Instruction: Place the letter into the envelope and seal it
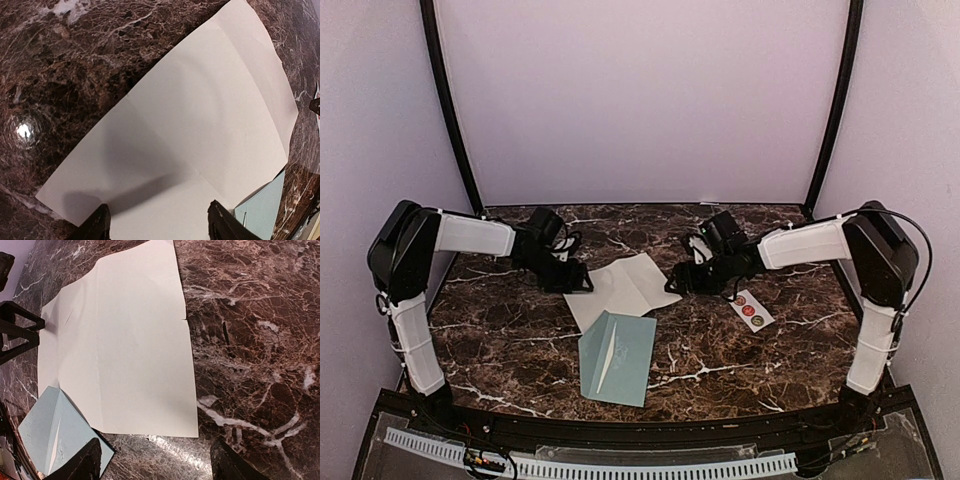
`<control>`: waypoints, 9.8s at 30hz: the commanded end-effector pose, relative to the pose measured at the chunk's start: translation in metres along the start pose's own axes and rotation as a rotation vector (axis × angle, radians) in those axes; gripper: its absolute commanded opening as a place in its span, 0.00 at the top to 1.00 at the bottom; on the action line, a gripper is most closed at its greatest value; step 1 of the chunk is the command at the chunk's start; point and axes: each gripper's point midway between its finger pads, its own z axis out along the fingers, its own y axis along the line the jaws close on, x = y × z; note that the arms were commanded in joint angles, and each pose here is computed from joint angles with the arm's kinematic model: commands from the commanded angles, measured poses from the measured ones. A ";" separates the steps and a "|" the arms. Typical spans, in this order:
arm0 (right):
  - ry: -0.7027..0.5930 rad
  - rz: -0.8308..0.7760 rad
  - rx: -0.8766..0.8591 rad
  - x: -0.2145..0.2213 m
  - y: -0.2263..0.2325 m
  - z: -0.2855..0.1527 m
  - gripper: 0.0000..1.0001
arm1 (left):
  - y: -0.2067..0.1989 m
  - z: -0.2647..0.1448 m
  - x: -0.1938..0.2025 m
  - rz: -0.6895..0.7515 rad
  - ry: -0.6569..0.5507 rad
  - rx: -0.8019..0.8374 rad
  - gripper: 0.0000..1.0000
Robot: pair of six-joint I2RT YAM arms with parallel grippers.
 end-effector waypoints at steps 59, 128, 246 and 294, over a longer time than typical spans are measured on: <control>-0.149 -0.250 -0.121 -0.026 0.099 0.001 0.16 | 0.000 0.022 0.022 -0.055 0.090 0.065 0.47; -0.199 -0.328 0.041 -0.048 0.102 -0.040 1.00 | -0.060 -0.158 -0.063 0.275 -0.533 0.056 0.19; -0.459 -0.439 -0.871 -0.004 0.242 -0.198 1.00 | -0.244 -0.265 0.018 0.195 -0.466 1.123 0.25; -0.298 -0.491 -0.989 0.008 0.266 -0.192 0.59 | -0.256 -0.234 0.071 0.604 -0.354 0.986 1.00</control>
